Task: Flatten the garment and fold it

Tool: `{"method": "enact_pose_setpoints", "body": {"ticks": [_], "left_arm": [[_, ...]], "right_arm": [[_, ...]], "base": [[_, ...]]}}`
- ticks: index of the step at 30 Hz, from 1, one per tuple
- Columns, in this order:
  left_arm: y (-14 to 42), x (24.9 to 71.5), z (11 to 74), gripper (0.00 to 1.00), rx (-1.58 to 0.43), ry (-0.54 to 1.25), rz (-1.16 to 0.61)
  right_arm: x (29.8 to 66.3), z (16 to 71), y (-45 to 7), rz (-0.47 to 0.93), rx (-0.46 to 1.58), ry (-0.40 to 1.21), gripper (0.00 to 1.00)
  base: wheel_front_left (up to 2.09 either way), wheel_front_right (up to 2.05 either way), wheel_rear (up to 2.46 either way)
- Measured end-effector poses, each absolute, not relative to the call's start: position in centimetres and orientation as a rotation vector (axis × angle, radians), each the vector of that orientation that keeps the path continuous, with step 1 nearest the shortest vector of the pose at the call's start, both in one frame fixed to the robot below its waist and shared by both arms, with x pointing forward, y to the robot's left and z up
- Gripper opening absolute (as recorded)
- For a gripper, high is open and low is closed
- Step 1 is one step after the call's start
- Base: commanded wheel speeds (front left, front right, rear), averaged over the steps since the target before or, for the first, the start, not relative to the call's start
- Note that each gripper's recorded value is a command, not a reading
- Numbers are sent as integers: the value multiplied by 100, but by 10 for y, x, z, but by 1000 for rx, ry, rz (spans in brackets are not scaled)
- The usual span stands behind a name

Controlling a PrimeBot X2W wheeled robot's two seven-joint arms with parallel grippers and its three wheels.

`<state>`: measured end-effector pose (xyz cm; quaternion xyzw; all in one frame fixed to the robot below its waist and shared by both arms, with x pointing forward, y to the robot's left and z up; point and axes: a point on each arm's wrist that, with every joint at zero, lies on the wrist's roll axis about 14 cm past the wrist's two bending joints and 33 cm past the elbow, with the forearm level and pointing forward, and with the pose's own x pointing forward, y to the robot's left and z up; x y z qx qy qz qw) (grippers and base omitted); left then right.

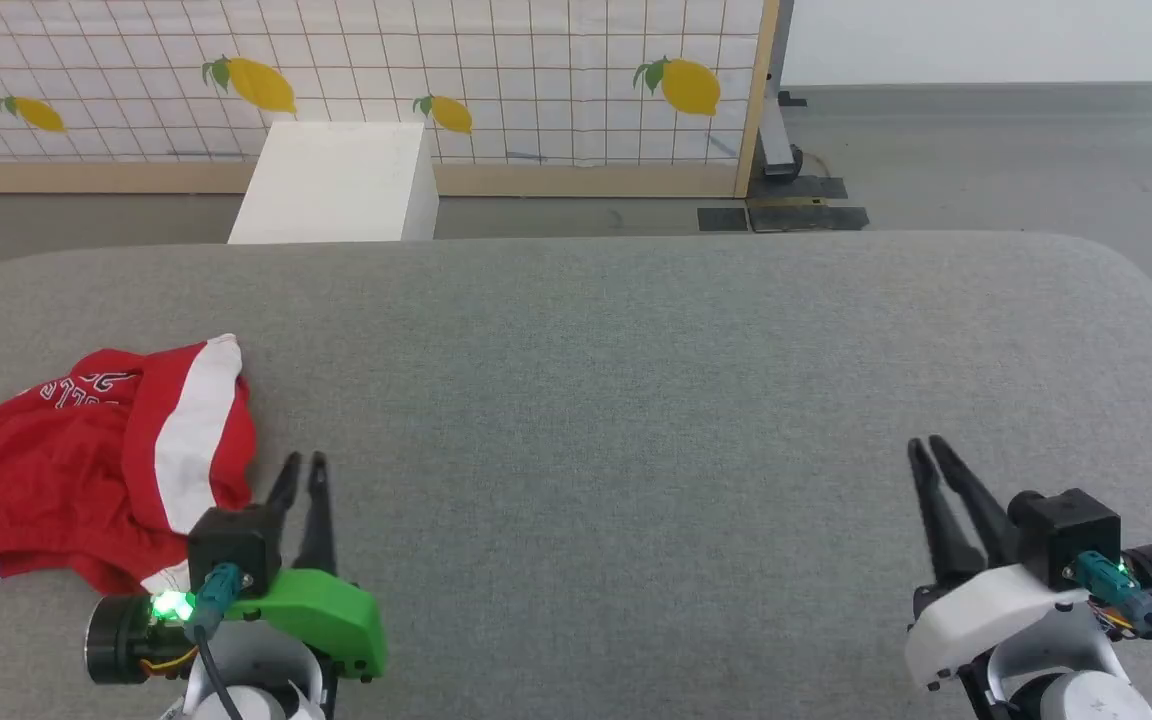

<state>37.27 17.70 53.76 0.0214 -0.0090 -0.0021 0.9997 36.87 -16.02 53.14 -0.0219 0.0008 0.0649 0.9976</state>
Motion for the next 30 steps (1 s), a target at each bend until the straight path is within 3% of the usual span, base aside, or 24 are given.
{"method": "enact_pose_setpoints", "body": {"ticks": [30], "left_arm": [[207, 360, 536, 100, 9, -40, 86]], "right_arm": [[378, 527, -137, 197, 19, -12, 100]], "base": [[0, 0, 0]]}}
